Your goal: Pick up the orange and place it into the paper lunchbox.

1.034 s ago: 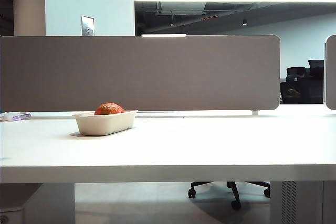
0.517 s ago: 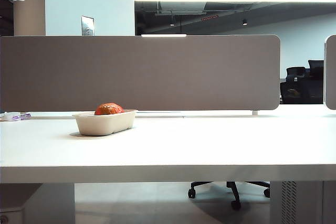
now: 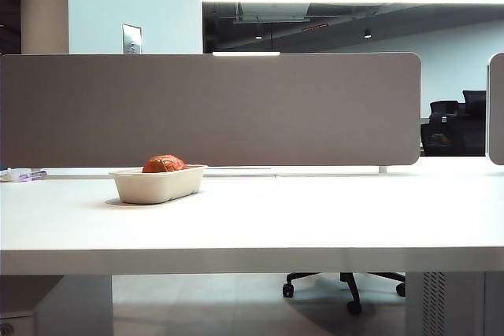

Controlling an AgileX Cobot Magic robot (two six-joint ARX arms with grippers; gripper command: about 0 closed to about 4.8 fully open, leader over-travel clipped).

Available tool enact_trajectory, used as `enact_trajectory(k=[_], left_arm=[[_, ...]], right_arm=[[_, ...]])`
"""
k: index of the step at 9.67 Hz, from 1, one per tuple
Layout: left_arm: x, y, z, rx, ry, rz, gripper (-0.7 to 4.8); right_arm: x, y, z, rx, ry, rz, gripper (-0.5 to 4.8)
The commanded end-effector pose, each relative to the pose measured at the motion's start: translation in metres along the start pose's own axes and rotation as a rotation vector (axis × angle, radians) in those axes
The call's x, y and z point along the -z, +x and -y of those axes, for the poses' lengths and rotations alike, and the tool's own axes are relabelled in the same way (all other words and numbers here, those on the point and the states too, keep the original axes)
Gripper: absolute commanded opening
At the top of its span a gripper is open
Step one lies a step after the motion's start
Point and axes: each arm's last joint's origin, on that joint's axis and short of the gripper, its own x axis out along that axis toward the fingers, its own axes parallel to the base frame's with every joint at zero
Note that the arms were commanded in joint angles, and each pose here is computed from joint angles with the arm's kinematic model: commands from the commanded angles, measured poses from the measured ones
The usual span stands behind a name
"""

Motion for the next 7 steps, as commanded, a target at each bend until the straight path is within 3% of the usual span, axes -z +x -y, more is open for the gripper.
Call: enact_trajectory(k=[1,2,3,5,6,7], left_arm=[[-0.003,-0.002,-0.008,-0.096,0.013,0.024,-0.07],[-0.003,-0.003,-0.011,-0.133,0.016,0.025,-0.07],[0.02,0.003,-0.012,-0.187,0.018,-0.031,-0.07],[0.033,0.007,-0.013,-0.168,0.069,0.027,-0.07],[0.035,0.008,-0.009,-0.132,0.136,0.007,-0.07],[0.035,0.008,-0.007,-0.126,0.151,0.006,-0.07]], right_arm=[[-0.002,-0.001,0.0,-0.001,0.008,0.018,-0.05],[-0.002,-0.001,0.0,-0.001,0.007,0.017,-0.05],[-0.002,-0.001,0.0,-0.005,0.007,0.016,-0.05],[-0.002,-0.001,0.0,-0.002,0.007,0.016,-0.05],[-0.002,-0.001,0.0,-0.001,0.007,0.016,-0.05],[-0.002,-0.001,0.0,-0.002,0.008,0.018,-0.05]])
